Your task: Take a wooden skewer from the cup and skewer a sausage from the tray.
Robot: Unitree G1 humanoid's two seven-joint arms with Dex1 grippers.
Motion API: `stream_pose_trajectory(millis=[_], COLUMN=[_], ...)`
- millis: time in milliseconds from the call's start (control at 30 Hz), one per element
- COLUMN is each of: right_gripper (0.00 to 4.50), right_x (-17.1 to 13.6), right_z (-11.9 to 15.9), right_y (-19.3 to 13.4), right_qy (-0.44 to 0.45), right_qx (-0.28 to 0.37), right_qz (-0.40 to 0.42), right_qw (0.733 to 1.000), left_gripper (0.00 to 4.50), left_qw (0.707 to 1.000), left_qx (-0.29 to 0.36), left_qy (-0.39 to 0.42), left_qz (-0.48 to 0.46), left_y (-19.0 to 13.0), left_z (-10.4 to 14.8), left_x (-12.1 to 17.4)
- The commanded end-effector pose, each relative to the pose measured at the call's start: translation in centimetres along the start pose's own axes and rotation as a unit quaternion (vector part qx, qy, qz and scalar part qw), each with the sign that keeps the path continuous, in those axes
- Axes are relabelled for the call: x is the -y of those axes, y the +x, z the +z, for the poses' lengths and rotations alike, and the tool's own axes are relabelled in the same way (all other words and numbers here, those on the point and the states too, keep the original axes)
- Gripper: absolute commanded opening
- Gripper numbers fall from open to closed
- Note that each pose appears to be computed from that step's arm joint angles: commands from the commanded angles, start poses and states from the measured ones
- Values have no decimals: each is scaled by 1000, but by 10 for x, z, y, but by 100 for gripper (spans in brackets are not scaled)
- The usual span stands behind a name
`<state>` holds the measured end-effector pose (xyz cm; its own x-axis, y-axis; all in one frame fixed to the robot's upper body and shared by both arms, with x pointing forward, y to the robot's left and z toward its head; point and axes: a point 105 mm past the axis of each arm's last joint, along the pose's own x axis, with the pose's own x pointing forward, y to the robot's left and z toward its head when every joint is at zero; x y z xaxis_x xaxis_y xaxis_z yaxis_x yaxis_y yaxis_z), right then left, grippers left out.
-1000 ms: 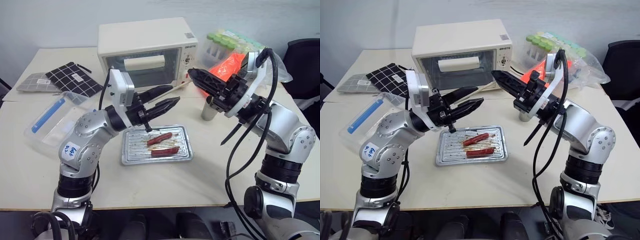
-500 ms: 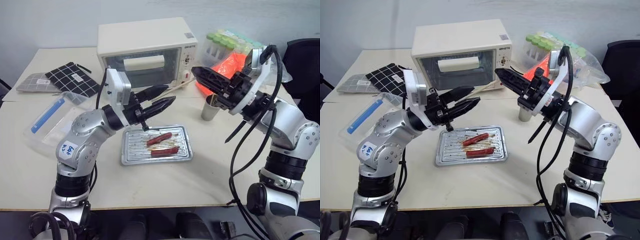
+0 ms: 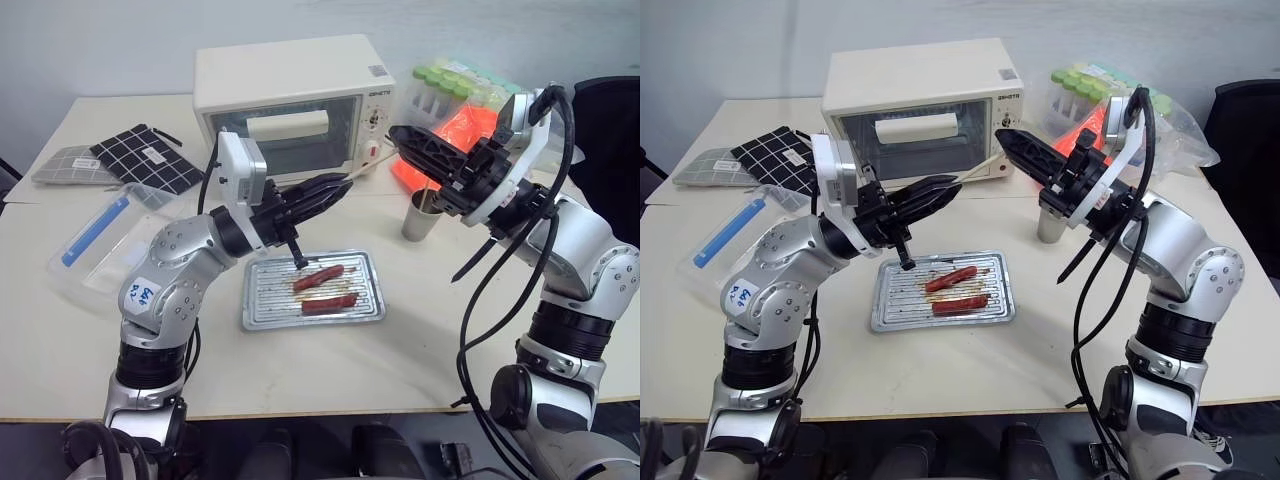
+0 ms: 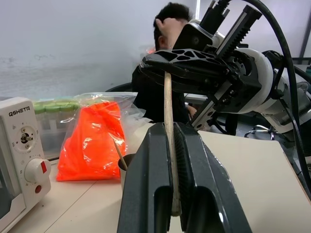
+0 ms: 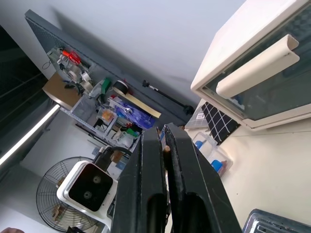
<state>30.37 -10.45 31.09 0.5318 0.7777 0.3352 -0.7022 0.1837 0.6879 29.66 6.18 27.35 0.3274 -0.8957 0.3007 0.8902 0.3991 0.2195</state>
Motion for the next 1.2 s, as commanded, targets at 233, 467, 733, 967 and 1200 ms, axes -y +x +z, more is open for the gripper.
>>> stream_pose_trajectory(millis=[233, 467, 733, 967, 1200], right_gripper=[59, 191, 191, 208, 314], right_x=[-16, -13, 6, 33, 63], right_z=[-5, 0, 4, -25, -82], right_y=[-2, -7, -15, -11, -21], right_qy=[-21, -55, -191, -342, -488], right_qx=[-2, -30, -123, -222, -387], right_qz=[32, 3, -81, -77, 19], right_qw=[999, 998, 970, 910, 782], left_gripper=[0, 0, 0, 0, 0], left_qw=[1000, 999, 995, 985, 975], left_qx=[10, -7, -67, -140, -218], left_qy=[21, 26, 45, 47, 21], left_qz=[13, 18, 65, 86, 51], left_y=[-3, -12, -54, -99, -128], left_z=[8, 4, 7, 12, 6], left_x=[-6, -11, -23, -18, 0])
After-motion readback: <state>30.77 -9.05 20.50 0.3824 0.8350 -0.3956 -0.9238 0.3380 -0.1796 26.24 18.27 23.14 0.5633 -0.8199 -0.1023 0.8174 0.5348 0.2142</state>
